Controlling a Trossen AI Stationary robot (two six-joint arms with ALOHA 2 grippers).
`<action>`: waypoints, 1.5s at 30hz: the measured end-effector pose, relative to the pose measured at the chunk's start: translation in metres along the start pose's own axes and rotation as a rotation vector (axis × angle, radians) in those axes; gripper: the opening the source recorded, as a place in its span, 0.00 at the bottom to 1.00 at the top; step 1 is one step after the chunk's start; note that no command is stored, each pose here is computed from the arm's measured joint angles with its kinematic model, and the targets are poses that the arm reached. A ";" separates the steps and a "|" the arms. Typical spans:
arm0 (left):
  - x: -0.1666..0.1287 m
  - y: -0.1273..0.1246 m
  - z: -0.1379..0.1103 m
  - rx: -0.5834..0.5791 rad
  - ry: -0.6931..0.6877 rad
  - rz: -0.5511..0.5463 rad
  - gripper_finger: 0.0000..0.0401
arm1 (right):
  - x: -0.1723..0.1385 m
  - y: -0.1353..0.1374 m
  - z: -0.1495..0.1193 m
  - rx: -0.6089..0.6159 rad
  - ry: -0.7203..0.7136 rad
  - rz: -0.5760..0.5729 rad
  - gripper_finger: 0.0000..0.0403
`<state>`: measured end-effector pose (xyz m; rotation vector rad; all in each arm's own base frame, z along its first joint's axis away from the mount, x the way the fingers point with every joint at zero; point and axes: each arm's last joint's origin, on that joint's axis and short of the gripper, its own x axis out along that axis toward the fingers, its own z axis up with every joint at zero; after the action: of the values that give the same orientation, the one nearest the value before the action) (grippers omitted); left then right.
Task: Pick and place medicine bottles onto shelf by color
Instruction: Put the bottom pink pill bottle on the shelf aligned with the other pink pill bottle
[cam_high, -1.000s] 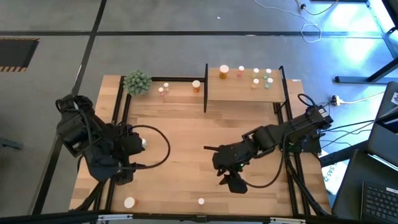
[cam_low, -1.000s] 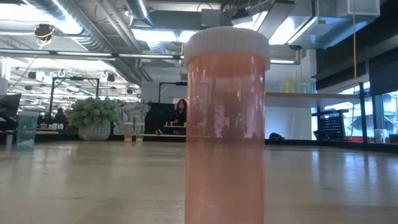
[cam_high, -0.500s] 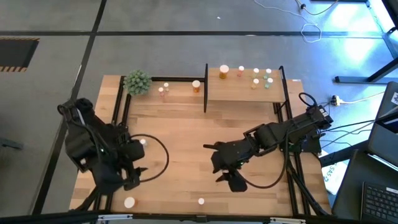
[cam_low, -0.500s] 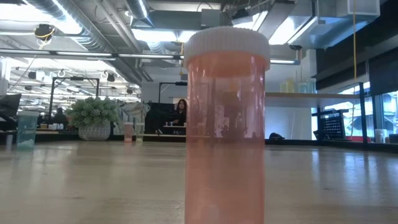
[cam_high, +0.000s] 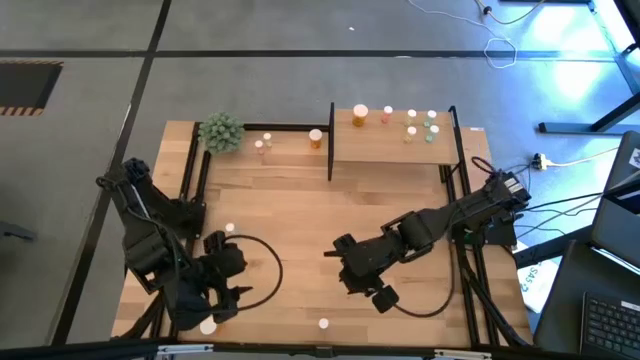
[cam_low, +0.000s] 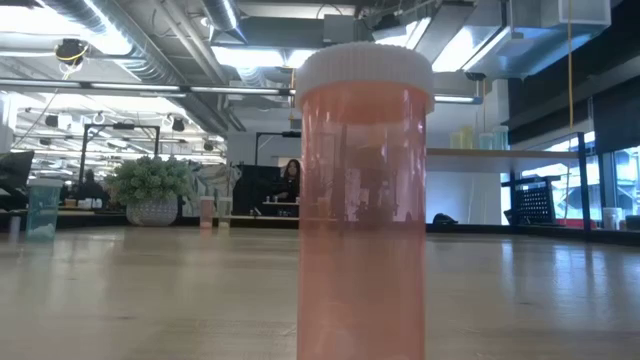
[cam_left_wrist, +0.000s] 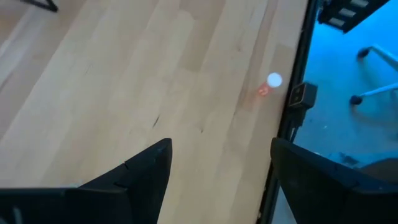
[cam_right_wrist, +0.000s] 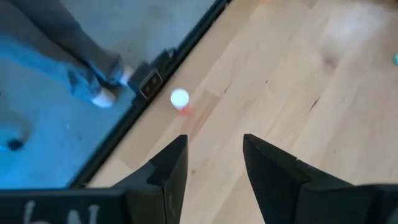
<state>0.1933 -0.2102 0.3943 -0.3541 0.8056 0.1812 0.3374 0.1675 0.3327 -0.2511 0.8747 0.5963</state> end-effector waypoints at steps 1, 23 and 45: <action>0.000 -0.001 0.000 0.000 -0.006 -0.007 0.67 | 0.006 -0.001 -0.002 -0.016 0.017 0.002 0.39; 0.001 -0.003 0.001 0.121 -0.008 -0.028 0.67 | 0.119 -0.003 -0.013 -0.103 0.058 0.092 0.39; -0.003 -0.006 -0.005 0.131 0.006 -0.048 0.67 | 0.118 -0.013 -0.011 0.042 0.038 0.053 0.57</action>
<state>0.1897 -0.2175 0.3950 -0.2507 0.8093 0.0821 0.3958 0.1981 0.2330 -0.2023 0.9324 0.6228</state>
